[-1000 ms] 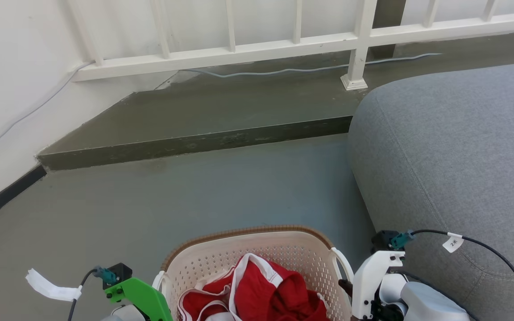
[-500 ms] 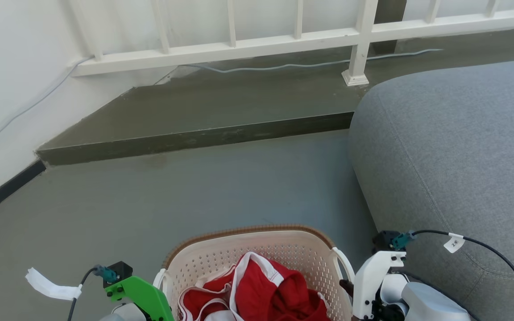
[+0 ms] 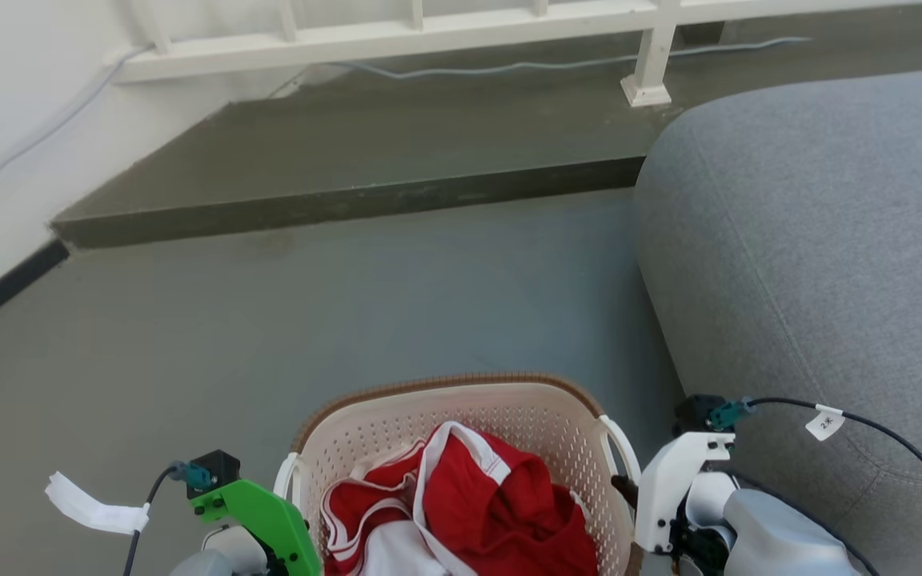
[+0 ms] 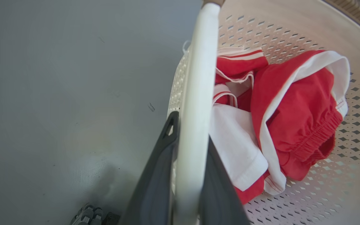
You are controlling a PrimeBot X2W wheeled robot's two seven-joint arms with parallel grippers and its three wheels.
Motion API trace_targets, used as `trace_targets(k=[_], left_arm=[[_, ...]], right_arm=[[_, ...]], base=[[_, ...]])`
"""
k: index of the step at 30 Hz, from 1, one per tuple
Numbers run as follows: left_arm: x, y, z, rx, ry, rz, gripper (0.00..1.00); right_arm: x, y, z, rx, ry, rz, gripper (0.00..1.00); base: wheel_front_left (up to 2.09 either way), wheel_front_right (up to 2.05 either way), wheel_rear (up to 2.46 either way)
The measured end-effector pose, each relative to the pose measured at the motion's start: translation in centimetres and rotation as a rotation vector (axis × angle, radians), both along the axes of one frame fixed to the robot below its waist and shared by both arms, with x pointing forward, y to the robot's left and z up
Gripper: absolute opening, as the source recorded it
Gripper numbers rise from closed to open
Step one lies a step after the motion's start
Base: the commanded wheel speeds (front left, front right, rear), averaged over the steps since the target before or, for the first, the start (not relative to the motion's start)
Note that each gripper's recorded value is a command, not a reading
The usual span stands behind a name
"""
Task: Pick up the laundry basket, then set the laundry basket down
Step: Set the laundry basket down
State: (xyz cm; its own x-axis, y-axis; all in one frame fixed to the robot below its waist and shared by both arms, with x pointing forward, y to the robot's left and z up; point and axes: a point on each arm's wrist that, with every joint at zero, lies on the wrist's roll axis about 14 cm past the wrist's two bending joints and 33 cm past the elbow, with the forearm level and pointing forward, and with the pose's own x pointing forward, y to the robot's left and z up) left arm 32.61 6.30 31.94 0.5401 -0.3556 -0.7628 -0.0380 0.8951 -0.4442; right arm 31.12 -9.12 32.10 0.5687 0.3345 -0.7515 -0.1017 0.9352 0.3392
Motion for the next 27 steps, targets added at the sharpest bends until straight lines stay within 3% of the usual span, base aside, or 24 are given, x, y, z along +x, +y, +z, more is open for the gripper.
trace_targets(k=[10,27], left_arm=[[5.0,-0.7,0.7,-0.002,-0.092,0.019,0.0],[10.8,-1.2,-1.8,0.005,-0.134,0.049,0.0]], right_arm=[[5.0,-0.6,0.7,-0.006,-0.082,-0.012,0.0],[11.3,-1.3,-1.4,-0.033,-0.149,-0.008,0.0]], base=[[0.0,0.0,0.0],[0.0,0.0,0.0]])
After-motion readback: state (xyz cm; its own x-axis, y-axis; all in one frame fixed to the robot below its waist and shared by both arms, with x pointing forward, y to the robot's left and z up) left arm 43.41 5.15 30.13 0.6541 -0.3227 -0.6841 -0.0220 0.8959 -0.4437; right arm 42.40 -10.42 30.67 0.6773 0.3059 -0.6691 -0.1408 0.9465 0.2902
